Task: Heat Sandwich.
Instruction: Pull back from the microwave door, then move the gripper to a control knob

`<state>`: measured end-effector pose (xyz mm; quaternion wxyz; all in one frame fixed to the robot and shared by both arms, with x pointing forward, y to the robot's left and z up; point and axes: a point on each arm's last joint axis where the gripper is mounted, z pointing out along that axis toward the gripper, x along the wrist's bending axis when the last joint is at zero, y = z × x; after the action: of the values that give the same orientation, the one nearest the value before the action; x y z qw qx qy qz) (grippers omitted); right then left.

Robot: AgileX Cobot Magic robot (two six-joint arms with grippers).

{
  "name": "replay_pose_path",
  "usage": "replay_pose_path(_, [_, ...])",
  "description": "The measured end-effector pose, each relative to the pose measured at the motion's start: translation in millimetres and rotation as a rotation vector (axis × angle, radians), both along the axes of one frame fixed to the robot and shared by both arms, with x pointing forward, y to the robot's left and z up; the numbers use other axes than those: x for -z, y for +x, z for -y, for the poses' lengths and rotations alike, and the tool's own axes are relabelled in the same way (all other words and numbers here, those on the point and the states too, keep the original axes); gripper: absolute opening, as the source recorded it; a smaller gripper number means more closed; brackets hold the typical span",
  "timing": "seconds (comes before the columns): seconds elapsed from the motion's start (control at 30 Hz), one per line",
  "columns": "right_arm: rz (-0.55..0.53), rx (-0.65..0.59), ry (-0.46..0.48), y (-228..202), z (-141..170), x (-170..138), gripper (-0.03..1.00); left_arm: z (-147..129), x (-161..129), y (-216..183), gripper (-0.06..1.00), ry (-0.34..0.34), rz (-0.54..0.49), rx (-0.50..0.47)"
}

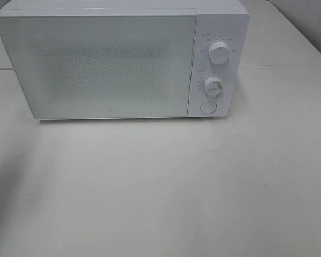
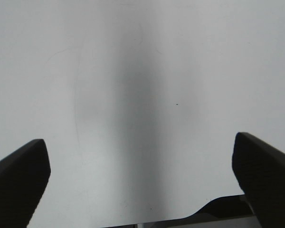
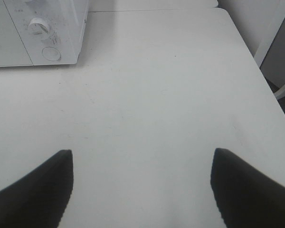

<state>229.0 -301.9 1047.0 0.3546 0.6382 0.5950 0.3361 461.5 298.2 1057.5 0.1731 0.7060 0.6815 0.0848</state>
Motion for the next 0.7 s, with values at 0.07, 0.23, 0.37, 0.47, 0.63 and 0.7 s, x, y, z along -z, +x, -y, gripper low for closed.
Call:
replay_pose_path(0.07, [0.0,0.0,0.0,0,0,0,0.77,-4,-3,-9,0.99,0.002,0.02,-0.018])
replay_pose_path(0.23, [0.0,0.0,0.0,0,0,0,0.77,-3,-8,-38,0.99,0.011,0.067,-0.018])
replay_pose_path(0.37, [0.0,0.0,0.0,0,0,0,0.77,-3,-8,-63,0.99,0.031,0.1,-0.015])
replay_pose_path(0.47, [0.0,0.0,0.0,0,0,0,0.77,-2,-10,-82,0.99,0.041,0.15,-0.015])
replay_pose_path(0.63, [0.0,0.0,0.0,0,0,0,0.77,0,-14,-112,0.99,0.048,0.254,-0.016])
replay_pose_path(0.7, [0.0,0.0,0.0,0,0,0,0.77,1,-16,-125,0.99,0.052,0.307,-0.017])
